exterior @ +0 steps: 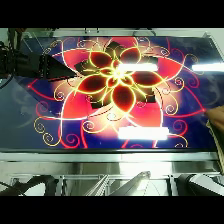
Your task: Fold the shirts.
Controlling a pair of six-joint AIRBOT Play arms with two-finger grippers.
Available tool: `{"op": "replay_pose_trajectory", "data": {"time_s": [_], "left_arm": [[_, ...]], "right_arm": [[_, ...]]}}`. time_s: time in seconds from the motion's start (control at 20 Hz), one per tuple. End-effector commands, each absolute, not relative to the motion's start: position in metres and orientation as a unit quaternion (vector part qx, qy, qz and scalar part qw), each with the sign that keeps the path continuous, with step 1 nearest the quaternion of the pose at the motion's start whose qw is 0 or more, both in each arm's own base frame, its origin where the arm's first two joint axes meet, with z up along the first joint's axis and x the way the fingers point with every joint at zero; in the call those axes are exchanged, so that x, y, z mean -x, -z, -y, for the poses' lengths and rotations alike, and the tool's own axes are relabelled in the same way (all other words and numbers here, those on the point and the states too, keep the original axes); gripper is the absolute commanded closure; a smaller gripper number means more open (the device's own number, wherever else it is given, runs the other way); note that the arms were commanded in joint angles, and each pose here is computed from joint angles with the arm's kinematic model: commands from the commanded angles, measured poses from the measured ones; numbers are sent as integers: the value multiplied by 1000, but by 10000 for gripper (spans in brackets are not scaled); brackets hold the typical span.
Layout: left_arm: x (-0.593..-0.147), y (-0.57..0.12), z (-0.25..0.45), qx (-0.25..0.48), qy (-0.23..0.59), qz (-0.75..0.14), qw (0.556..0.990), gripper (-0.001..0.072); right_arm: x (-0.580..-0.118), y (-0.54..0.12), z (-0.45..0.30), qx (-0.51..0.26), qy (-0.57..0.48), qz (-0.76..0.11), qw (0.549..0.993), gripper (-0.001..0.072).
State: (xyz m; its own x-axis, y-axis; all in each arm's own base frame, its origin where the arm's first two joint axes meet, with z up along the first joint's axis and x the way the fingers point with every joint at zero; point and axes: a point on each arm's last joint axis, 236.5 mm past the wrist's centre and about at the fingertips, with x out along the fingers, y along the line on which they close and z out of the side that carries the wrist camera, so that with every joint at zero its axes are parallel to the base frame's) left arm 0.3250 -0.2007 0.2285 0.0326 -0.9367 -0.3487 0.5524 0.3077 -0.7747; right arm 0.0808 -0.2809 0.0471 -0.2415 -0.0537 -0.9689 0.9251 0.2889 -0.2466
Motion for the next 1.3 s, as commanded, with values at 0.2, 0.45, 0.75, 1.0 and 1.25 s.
{"op": "replay_pose_trajectory", "data": {"time_s": [0.2,0.45,0.75,1.0,1.25], "left_arm": [[-325,-228,201,222,545,-432,683,422],[-325,-232,202,225,549,-428,682,423],[-341,-281,181,180,534,-366,741,708],[-344,-242,136,156,420,-435,782,708],[-268,-155,148,177,403,-484,756,693]], "right_arm": [[-49,-29,263,-347,495,-671,429,131],[-127,-59,259,-449,444,-578,518,142],[-331,-218,197,-502,115,-339,787,692],[-360,-209,50,-341,-34,-429,836,694],[-320,-160,-123,-244,-190,-467,828,693]]}}
